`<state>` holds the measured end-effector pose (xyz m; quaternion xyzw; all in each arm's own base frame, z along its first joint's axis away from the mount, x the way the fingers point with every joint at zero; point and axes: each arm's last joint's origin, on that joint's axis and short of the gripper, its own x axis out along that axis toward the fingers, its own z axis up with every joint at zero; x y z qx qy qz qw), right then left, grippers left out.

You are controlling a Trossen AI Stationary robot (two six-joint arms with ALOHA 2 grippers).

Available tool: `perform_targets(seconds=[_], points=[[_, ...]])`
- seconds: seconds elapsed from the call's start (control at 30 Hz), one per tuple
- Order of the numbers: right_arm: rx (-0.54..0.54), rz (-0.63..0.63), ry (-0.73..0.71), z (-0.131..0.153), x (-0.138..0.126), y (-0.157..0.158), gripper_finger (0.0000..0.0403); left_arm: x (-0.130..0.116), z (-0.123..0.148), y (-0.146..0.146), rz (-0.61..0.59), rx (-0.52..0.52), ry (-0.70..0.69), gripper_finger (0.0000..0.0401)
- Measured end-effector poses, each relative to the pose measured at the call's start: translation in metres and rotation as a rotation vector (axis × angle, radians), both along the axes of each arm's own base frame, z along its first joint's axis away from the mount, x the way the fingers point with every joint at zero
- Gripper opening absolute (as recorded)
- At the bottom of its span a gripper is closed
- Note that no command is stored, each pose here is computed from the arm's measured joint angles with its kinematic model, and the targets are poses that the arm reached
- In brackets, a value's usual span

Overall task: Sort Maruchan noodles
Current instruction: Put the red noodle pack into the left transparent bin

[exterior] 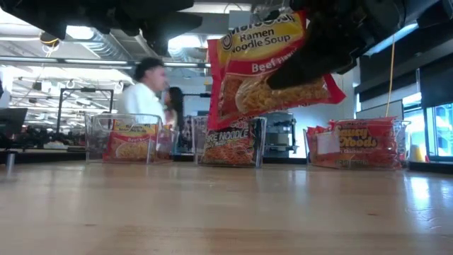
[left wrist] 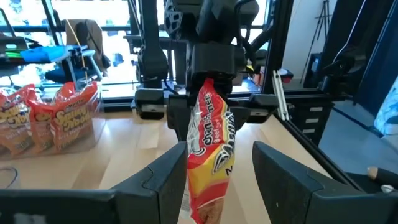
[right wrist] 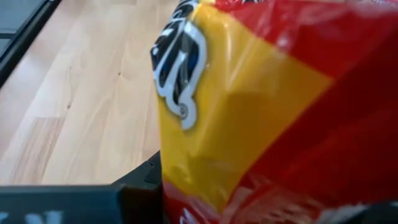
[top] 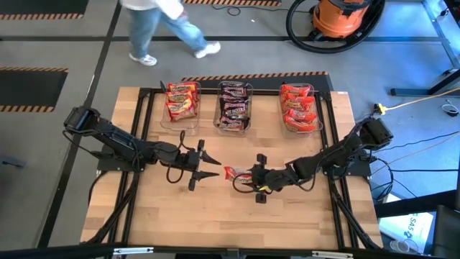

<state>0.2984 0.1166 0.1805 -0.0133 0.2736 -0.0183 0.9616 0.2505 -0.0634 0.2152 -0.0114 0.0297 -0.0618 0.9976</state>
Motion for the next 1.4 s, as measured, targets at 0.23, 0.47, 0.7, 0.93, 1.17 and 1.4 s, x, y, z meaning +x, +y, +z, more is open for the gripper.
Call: perform_targets(seconds=[0.23,0.47,0.7,0.93,1.17,1.4], points=[[0.008,0.002,-0.021,0.002,0.001,0.001,0.0161,0.000,-0.005,0.001,0.022,0.002,0.049,0.0198],[0.007,0.003,-0.023,0.002,0.001,0.001,0.0161,-0.001,-0.008,0.002,0.066,-0.007,0.081,0.0280],[0.008,0.002,-0.023,0.002,0.001,0.000,0.0161,-0.001,-0.008,0.000,0.029,0.037,0.080,0.0329],[0.019,0.000,-0.037,0.003,0.002,0.001,0.0161,-0.001,0.003,-0.004,0.012,0.022,-0.029,0.0325],[0.021,0.000,-0.039,0.004,0.002,0.001,0.0161,0.022,0.022,0.001,0.050,0.048,0.019,0.0324],[0.021,-0.001,-0.038,0.003,0.002,0.001,0.0161,0.073,0.046,-0.005,0.044,0.134,0.381,0.0324]])
